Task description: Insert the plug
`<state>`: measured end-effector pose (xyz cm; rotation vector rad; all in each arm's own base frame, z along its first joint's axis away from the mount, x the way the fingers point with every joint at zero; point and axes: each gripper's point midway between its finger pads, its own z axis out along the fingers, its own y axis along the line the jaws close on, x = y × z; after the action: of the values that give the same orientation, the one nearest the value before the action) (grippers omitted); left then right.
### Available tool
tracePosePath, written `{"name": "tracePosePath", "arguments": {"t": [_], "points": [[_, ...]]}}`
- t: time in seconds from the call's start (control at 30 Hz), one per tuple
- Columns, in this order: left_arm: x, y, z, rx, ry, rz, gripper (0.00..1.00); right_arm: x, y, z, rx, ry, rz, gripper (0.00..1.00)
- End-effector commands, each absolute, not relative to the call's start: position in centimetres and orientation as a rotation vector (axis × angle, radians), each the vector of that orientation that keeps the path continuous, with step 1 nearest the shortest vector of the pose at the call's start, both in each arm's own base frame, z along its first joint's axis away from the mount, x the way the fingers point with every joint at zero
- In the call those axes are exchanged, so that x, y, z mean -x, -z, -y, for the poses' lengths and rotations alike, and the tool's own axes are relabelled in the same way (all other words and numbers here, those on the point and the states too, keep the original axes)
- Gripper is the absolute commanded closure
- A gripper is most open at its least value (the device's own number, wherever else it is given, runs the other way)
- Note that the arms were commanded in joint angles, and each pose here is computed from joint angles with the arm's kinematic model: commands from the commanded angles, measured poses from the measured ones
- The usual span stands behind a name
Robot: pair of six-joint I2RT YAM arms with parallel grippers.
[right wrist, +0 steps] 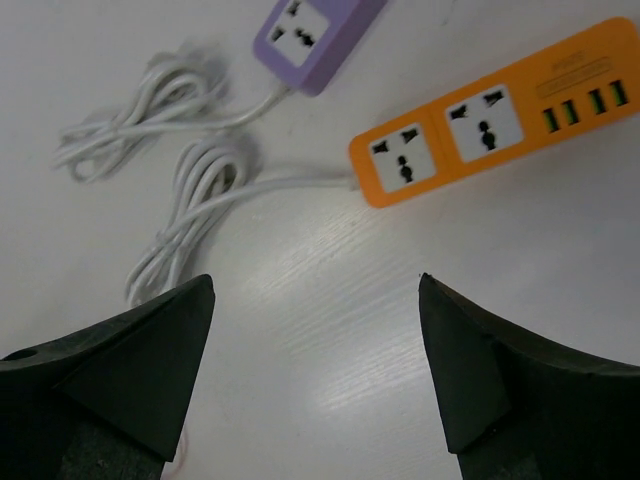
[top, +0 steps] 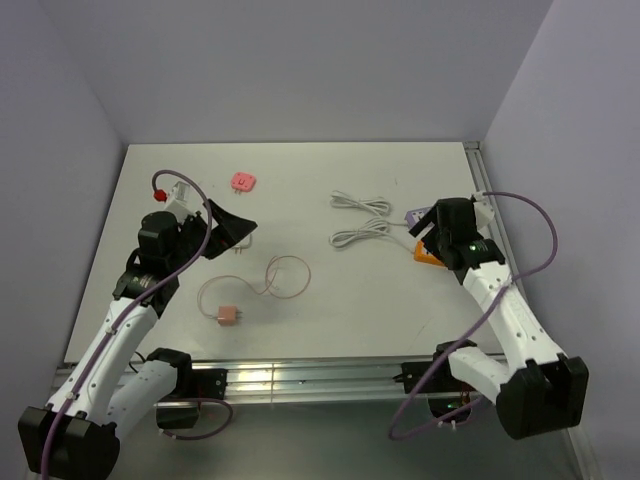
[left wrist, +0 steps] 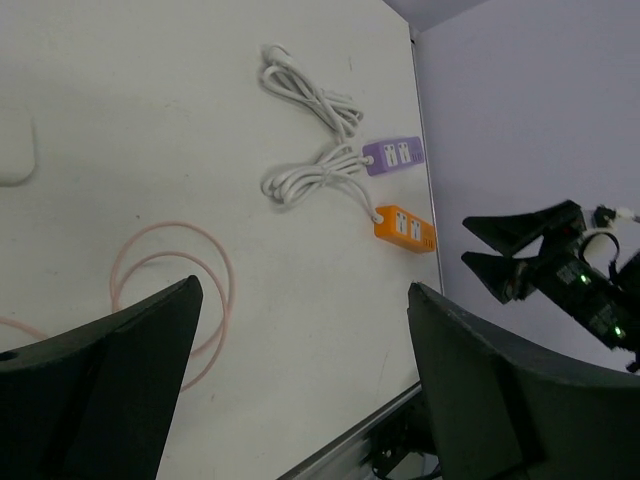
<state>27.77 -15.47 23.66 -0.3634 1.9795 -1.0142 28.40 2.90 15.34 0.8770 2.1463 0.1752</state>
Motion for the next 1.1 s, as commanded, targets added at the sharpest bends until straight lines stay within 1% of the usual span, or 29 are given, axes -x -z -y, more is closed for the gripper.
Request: {"name": "tracePosePath", "arguments": {"t": [0.0, 0.13, 0.17, 0.2, 0.27, 0.3, 0.37, 0.47, 0.5, 0.57, 0.6, 0.83, 0.93, 1.07], "points": [[-27.1, -26.4, 16.4, 0.239, 1.081, -1.904, 0.11, -30.8, -15.1, 0.4, -0.975, -0.047, -2.098, 0.12], [-26.5, -26.9, 17.0, 0.202, 1.135, -1.897, 0.12, -33.3, -14.2, 1.1, -0.975, -0.008, -2.143, 0.14], [-26.4, -26.8, 17.2, 0.194, 1.144, -1.900, 0.13, -33.8, -13.8, 0.6, -0.939, -0.021, -2.180, 0.16], [-26.2, -26.8, 17.3, 0.185, 1.154, -1.904, 0.13, -34.2, -12.7, 0.2, -0.918, -0.027, -2.227, 0.21], [-26.1, -26.6, 17.3, 0.175, 1.149, -1.911, 0.14, -35.9, -12.7, -1.2, -0.815, -0.100, -2.265, 0.30], [-26.0, -26.5, 17.3, 0.178, 1.146, -1.916, 0.14, -36.3, -11.7, -2.5, -0.784, -0.160, -2.323, 0.30], [-26.0, -26.3, 17.3, 0.171, 1.146, -1.920, 0.14, -37.7, -12.1, -4.2, -0.689, -0.226, -2.331, 0.29], [-25.9, -26.4, 17.5, 0.160, 1.156, -1.921, 0.14, -39.0, -12.2, -6.7, -0.534, -0.222, -2.353, 0.27], [-25.9, -26.5, 17.6, 0.159, 1.161, -1.918, 0.14, -39.3, -11.0, -7.2, -0.511, -0.197, -2.393, 0.27], [-25.8, -26.4, 17.6, 0.161, 1.167, -1.919, 0.14, -39.9, -10.8, -8.8, -0.430, -0.200, -2.435, 0.27], [-25.8, -26.4, 17.7, 0.161, 1.167, -1.919, 0.14, -40.0, -9.8, -9.2, -0.410, -0.200, -2.469, 0.27], [-25.6, -26.2, 17.5, 0.169, 1.163, -1.926, 0.15, -40.0, -7.9, -11.6, -0.247, -0.234, -2.522, 0.27], [-25.6, -26.2, 17.6, 0.170, 1.166, -1.925, 0.16, -40.1, -6.8, -12.2, -0.231, -0.234, -2.553, 0.28], [-25.6, -26.5, 17.5, 0.170, 1.167, -1.919, 0.16, -39.8, -6.0, -14.1, -0.211, -0.314, -2.572, 0.28]]}}
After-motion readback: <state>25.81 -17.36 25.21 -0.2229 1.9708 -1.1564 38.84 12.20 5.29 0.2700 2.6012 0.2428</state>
